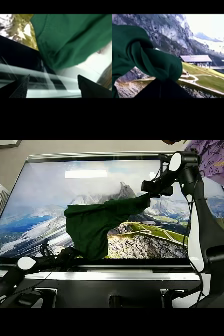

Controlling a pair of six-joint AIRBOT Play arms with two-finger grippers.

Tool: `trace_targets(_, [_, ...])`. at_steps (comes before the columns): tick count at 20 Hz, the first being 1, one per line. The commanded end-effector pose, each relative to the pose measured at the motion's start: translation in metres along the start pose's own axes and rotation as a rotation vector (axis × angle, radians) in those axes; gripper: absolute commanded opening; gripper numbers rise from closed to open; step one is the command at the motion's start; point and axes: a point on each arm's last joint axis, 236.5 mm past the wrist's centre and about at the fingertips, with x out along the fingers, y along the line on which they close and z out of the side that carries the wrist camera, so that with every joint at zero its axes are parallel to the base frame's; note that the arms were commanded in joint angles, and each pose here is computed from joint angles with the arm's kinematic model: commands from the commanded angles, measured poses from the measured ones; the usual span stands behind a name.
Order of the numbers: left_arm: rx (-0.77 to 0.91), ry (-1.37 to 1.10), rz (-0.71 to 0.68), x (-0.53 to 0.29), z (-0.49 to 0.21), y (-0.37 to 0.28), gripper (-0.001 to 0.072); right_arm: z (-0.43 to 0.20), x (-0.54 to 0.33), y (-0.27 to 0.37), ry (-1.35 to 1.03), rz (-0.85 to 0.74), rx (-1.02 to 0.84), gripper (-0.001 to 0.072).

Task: Fold the clothes and pants, and hang the long-sleeved shirts on hangers.

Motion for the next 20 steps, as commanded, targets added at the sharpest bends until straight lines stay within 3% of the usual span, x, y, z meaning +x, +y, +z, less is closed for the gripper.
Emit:
trace_targets(1, [-0.016,-0.017,0.033,0.023,0.001,0.004,0.072,-0.006,0.0,-0.001,0.024,-0.006,-0.001,0.0028])
trace_targets(9, [0.02,0.024,0.11,0.052,0.015,-0.004,0.0714,-0.008,-0.001,0.0,0.031,-0.004,-0.002,0.0028])
trace_targets(10, [0.023,0.035,0.122,0.056,0.017,-0.004,0.0601,-0.008,-0.001,0.0,0.031,-0.004,-0.002,0.0028])
trace_targets(13, [0.066,0.05,0.113,0.06,0.021,-0.019,0.0017,-0.008,-0.001,-0.001,0.032,-0.005,-0.002,0.0028])
trace_targets(16, [0.218,0.009,0.018,0.043,0.039,-0.071,0.002,-0.002,-0.007,-0.008,-0.002,-0.036,-0.015,0.0027])
trace_targets(20, [0.501,-0.223,-0.019,-0.063,0.114,-0.16,0.0018,0.024,-0.069,-0.085,-0.19,-0.36,0.013,0.0028])
